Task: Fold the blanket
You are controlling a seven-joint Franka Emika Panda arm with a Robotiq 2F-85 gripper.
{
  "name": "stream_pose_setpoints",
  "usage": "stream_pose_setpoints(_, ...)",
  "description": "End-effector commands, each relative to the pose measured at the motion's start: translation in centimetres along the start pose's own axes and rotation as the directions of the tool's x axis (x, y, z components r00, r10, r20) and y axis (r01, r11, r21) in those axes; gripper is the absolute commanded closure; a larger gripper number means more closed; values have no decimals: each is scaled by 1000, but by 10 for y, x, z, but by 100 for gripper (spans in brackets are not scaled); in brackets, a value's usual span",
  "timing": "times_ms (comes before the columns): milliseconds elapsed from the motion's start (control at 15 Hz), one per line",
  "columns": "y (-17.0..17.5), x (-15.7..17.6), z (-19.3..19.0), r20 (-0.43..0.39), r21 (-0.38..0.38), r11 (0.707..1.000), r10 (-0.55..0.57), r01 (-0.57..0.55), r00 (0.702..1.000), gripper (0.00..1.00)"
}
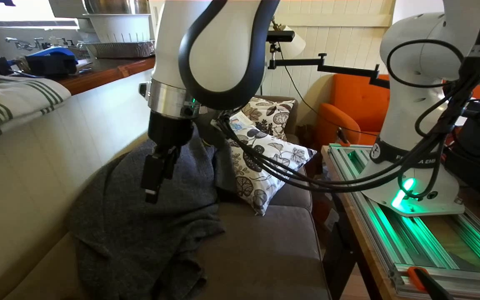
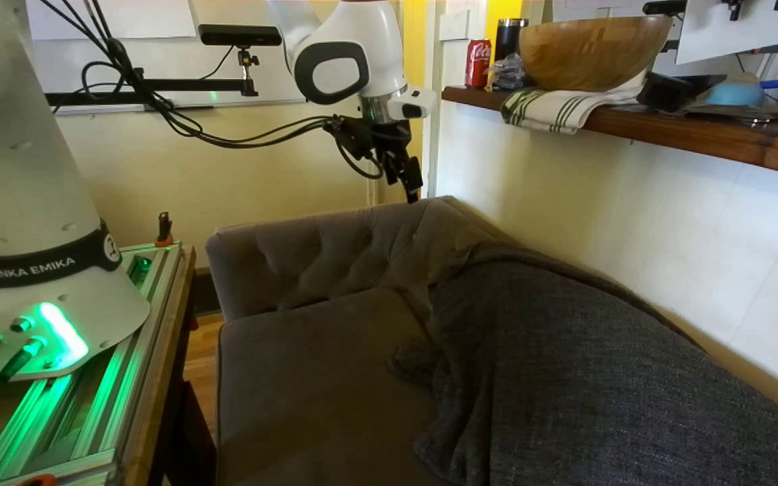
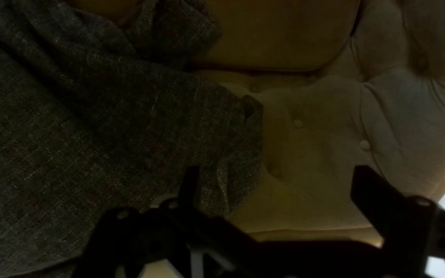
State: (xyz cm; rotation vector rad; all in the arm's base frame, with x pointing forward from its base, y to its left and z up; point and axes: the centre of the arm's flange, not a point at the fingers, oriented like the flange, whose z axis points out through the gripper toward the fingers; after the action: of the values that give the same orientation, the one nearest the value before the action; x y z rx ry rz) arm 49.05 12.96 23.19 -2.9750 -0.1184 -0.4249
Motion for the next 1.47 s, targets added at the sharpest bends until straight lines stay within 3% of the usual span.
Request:
stream_pose_setpoints(0, 2, 15, 25, -26, -12, 1000, -18, 18, 1000, 0)
stream_pose_setpoints(267, -5, 51, 81, -93, -42, 997, -66, 62, 994, 0)
stream_pose_setpoints(867, -12, 114, 192, -129, -43, 999, -34, 28, 991, 0)
stream_pose_setpoints(1400, 7, 138, 259, -145, -40, 999, 27, -33, 989, 0)
